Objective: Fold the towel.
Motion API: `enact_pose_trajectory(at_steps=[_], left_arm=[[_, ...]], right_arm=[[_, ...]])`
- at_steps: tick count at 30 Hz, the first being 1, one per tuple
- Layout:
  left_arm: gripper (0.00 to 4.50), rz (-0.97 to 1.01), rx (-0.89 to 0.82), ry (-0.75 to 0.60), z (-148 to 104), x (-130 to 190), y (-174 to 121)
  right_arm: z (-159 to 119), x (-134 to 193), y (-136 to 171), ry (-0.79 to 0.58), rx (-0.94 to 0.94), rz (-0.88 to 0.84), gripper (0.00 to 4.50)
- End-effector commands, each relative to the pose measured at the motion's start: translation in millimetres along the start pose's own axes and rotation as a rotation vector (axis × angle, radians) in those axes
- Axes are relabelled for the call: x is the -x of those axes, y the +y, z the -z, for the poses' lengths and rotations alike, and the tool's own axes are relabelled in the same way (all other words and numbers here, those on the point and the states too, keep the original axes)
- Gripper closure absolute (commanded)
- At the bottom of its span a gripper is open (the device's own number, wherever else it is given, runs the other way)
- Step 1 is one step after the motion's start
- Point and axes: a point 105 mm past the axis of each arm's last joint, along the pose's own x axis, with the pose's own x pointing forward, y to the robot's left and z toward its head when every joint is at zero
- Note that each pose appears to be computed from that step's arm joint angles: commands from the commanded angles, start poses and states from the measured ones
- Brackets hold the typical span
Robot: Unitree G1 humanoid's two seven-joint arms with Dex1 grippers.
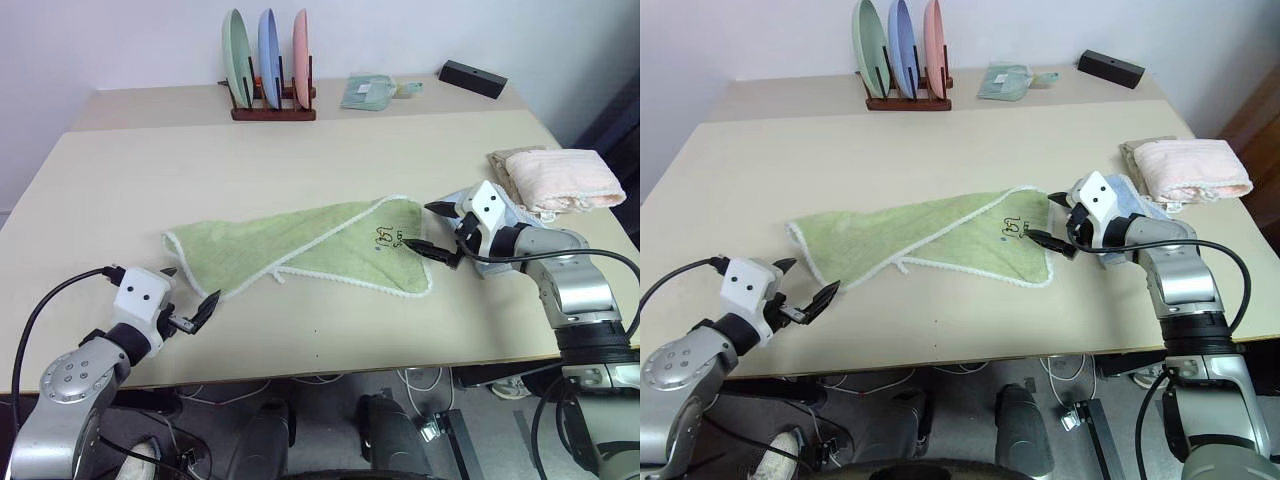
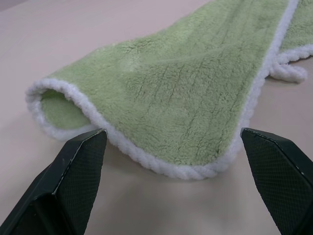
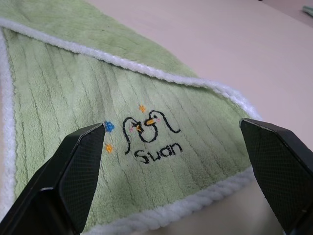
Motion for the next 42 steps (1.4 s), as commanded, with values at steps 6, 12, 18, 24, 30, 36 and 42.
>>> enact_pose_trajectory(at_steps=[6, 12, 18, 24, 30, 36, 42], left_arm=[[0.03, 0.001, -0.034, -0.069, -17.4, 1.5, -2.2], [0.03, 0.188, -0.045, -0.096, -26.5, 2.4, -40.5], [0.03, 0.344, -0.202, -0.055, -30.1, -5.6, -70.0], [0.03, 0.202, -0.445, 0.062, -12.1, -25.8, -34.9], [0.03, 0.097, -0.502, 0.099, -4.8, -31.9, -5.6], [0.03, 0.142, -0.438, 0.17, 16.5, -25.5, 4.0], [1.85, 0.126, -0.396, 0.146, 17.1, -24.6, 6.7]], right_arm=[[-18.8, -2.6, -4.7, -0.043, 0.056, 0.013, 0.0], [-17.2, -10.1, 3.8, -0.05, 0.044, -0.01, 0.0], [-17.8, -14.0, 15.8, -0.064, -0.025, -0.048, 0.0], [-14.1, -5.4, 22.8, -0.06, -0.027, -0.005, 0.0], [-12.1, -1.2, 26.5, -0.056, -0.034, 0.021, 0.0], [-15.7, -5.5, 22.8, -0.082, -0.024, 0.072, 0.0], [-18.5, -9.4, 24.2, -0.094, -0.02, 0.069, 0.0]])
